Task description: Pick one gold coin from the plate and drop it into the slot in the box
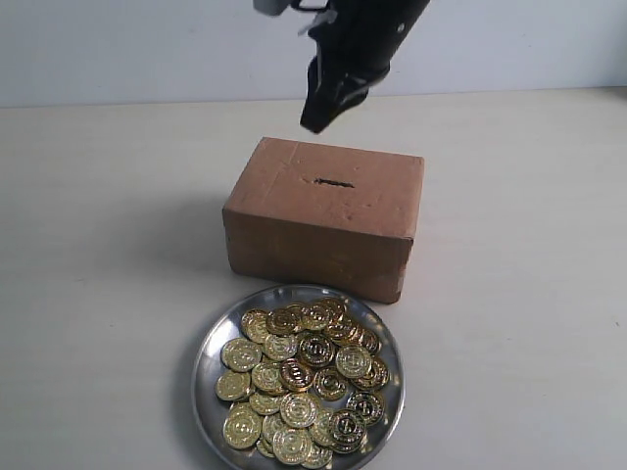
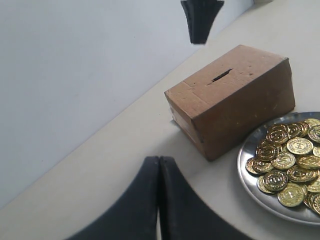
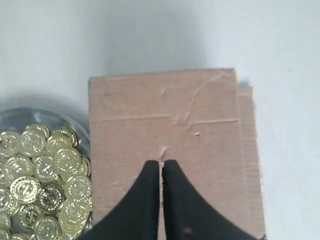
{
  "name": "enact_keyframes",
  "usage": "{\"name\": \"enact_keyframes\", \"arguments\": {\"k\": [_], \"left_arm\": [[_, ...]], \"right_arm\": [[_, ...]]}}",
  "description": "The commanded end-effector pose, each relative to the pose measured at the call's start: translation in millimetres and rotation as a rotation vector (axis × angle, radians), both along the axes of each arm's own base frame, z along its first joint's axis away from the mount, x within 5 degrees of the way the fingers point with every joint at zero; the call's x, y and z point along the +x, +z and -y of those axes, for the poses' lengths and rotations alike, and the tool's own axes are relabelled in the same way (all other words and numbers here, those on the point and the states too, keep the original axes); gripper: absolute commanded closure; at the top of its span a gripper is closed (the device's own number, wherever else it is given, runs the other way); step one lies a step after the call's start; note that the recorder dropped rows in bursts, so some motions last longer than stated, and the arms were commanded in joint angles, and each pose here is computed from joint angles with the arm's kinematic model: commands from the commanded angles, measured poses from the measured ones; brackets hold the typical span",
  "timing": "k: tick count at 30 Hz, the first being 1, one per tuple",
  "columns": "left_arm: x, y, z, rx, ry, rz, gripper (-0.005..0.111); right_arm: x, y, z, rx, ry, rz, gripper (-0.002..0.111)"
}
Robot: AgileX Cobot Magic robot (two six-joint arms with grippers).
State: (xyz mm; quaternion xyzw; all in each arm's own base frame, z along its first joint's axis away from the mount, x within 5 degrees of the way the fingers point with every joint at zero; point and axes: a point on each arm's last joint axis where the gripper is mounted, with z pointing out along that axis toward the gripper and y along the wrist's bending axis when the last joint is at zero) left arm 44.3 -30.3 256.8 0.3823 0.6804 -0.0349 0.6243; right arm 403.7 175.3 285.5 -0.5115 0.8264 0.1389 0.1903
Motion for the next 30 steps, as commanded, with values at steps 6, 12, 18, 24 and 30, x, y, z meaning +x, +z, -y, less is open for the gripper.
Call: {"name": "enact_keyframes", "arguments": {"k": [6,12,18,24,30], "left_arm": [[-0.5,-0.7,0.1,-0.008,-0.004,0.007,0.107],[-0.5,-0.7,0.1,-0.009,-0.005,0.006,0.107],[-0.5,-0.7,0.1,-0.011,-0.004,0.005,0.107],[-0.5,-0.7,0.1,-0.011,-0.004,0.005,0.107],[-0.5,-0.7,0.1,-0.011,-0.004,0.005,0.107]], "right_arm": [[-75.1,136.9,24.0,0.19,-0.124,0.219,0.108],[-140.1,192.5,46.9,0.27,-0.154,0.344,0.108],[-214.9,187.3,74.4,0.304,-0.193,0.39,0.108],[-278.2,134.8,102.2,0.42,-0.334,0.504,0.108],[-309.4,71.9,121.7,0.632,-0.521,0.646,0.108]]}}
